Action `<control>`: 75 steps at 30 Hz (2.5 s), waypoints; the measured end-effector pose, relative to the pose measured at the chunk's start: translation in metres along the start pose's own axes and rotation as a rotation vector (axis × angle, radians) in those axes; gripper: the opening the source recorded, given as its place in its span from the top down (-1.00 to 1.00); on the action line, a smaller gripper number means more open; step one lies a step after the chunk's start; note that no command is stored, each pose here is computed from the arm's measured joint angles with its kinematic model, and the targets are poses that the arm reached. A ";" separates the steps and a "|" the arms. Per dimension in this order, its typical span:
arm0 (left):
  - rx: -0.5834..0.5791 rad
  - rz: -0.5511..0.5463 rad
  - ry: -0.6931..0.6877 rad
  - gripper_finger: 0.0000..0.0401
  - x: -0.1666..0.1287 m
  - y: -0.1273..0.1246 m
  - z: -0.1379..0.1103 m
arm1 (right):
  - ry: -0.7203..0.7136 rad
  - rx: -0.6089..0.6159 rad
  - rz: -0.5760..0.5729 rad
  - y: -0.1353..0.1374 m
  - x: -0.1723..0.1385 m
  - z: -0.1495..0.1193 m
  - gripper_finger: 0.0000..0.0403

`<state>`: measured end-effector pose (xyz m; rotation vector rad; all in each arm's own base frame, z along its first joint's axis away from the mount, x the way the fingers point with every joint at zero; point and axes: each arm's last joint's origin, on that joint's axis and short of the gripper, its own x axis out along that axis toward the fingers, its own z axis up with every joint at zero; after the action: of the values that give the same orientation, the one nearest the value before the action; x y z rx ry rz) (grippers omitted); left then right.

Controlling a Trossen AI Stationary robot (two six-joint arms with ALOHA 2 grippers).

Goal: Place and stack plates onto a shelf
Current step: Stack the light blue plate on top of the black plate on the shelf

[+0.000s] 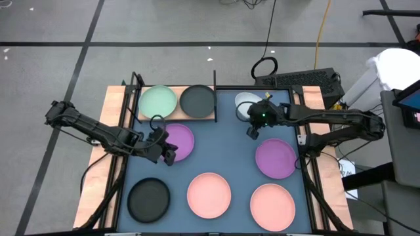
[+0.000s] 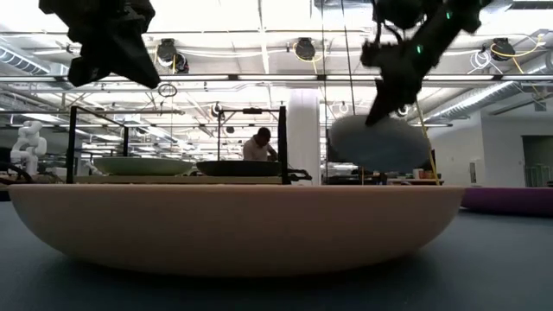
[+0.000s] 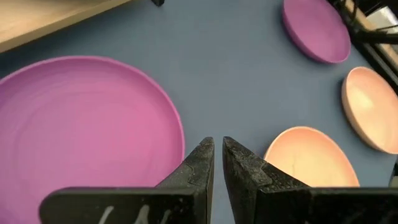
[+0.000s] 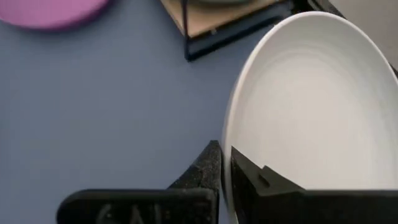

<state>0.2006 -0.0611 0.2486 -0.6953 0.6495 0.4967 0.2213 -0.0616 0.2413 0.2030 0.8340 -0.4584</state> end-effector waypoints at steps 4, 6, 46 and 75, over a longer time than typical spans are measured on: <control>0.004 0.021 0.023 0.81 -0.001 0.002 -0.005 | -0.056 -0.005 -0.002 0.007 -0.021 0.030 0.98; 0.005 0.028 0.030 0.81 -0.002 0.002 -0.006 | -0.088 -0.005 -0.025 0.009 -0.031 0.044 0.98; -0.023 0.005 0.044 0.81 -0.005 -0.001 -0.012 | -0.559 -0.378 -0.169 0.036 -0.051 0.215 0.98; -0.110 -0.030 0.064 0.81 -0.010 -0.007 -0.020 | -0.540 -0.400 0.191 0.068 0.060 0.217 0.98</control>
<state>0.1902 -0.0820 0.2464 -0.8265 0.6745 0.4864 0.4324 -0.0961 0.3393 -0.2063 0.3562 -0.1441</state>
